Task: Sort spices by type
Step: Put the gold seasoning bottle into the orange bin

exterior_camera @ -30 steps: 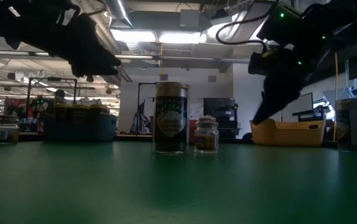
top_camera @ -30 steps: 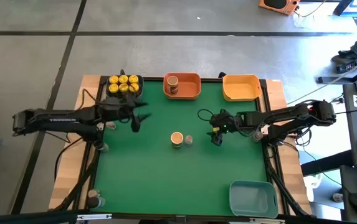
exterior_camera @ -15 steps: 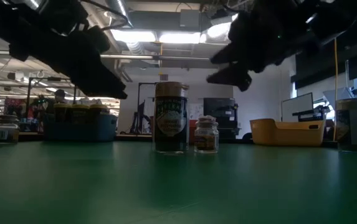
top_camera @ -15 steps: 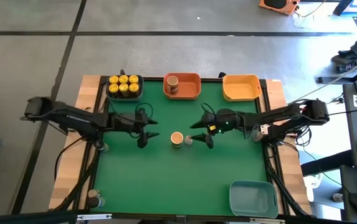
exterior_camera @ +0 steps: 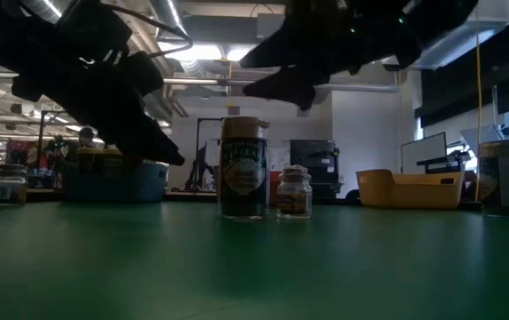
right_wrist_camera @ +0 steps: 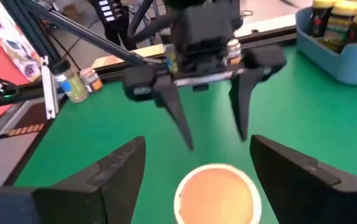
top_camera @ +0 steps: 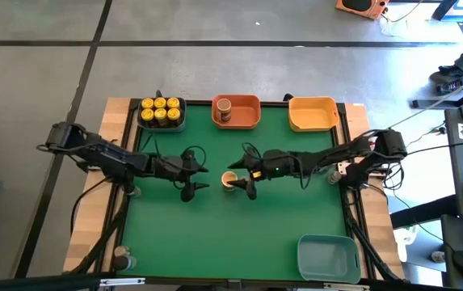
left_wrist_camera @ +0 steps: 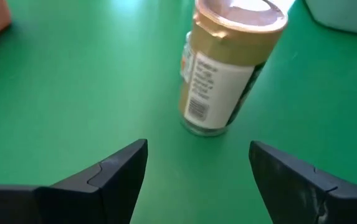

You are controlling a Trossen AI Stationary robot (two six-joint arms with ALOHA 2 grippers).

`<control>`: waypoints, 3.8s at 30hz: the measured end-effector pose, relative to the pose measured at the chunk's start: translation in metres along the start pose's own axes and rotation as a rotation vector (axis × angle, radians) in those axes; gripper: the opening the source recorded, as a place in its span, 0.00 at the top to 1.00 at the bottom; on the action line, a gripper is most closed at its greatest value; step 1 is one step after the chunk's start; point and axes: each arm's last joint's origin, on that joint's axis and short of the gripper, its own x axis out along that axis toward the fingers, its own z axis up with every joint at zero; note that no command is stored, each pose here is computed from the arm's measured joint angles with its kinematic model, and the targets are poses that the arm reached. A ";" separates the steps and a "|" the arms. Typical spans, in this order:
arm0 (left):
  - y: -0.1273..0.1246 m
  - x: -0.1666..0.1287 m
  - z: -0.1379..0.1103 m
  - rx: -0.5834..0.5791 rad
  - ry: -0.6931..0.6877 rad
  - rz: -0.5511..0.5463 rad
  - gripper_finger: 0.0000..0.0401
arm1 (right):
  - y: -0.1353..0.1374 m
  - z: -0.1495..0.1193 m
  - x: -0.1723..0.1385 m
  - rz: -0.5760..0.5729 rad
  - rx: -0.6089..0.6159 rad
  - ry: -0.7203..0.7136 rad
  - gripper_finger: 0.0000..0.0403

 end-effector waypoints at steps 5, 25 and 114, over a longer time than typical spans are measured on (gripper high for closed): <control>-0.001 0.001 -0.001 0.002 0.003 -0.004 0.31 | 0.000 0.011 0.002 -0.050 -0.042 -0.039 0.29; -0.003 0.012 0.003 0.012 -0.101 -0.022 0.31 | -0.002 0.004 0.002 -0.080 -0.078 0.047 0.02; 0.053 0.048 0.020 -0.169 -0.174 0.180 0.31 | 0.054 -0.046 -0.011 -0.244 -0.185 0.352 0.13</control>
